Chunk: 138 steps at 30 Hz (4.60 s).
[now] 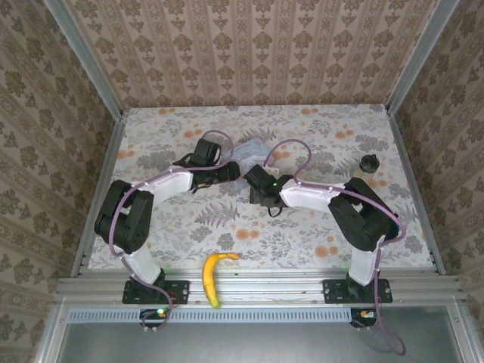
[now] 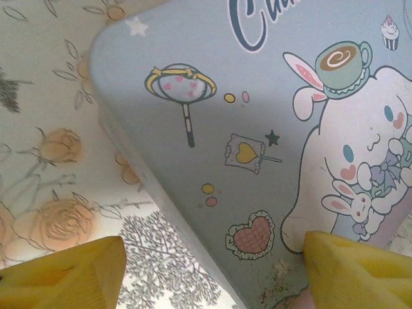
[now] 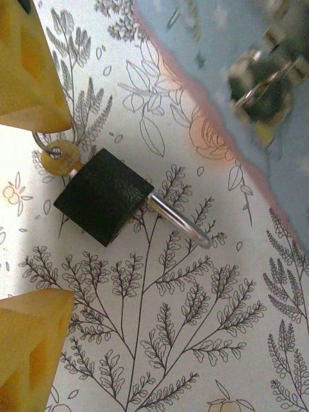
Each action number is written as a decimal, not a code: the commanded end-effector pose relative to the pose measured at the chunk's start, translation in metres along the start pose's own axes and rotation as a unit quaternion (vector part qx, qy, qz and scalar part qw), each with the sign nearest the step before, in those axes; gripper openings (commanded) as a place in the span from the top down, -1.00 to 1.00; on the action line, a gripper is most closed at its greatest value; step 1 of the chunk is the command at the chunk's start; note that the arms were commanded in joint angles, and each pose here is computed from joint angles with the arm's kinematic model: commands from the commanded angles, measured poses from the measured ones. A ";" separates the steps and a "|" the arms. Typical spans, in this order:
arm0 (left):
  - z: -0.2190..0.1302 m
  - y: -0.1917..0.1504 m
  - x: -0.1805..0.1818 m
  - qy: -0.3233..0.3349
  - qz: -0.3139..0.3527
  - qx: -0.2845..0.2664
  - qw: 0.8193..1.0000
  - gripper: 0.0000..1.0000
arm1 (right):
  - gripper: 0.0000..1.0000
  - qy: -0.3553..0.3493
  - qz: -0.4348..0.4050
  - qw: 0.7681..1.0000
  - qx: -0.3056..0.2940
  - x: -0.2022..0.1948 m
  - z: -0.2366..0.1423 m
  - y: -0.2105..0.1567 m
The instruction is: Unlock the padlock with the key
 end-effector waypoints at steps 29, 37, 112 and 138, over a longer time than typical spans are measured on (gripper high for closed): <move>-0.014 0.048 0.013 0.030 -0.012 -0.026 0.999 -0.78 | 0.37 -0.083 -0.103 0.989 0.067 -0.037 0.026 -0.009; -0.017 0.060 0.015 0.020 -0.011 -0.031 0.999 -0.78 | 0.47 -0.084 -0.205 0.960 0.171 -0.065 0.009 -0.039; -0.224 -0.003 0.124 0.181 0.018 -0.407 0.895 -1.00 | -1.00 -0.068 -0.059 0.953 -0.288 -0.178 -0.157 0.025; -0.181 0.003 0.189 0.218 0.069 -0.388 0.893 -1.00 | -1.00 -0.091 -0.046 0.927 -0.361 -0.212 -0.126 0.064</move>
Point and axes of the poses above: each hand's point on the last joint's axis, 136 mm out from that joint toward the fingers, its own z axis out along the fingers, its own x axis along the line the jaws close on, y = z × x, the point moved 3 cm from there along -z, back along the fingers, and after that the axes turned 2 degrees about -z, right-handed, at the moved point
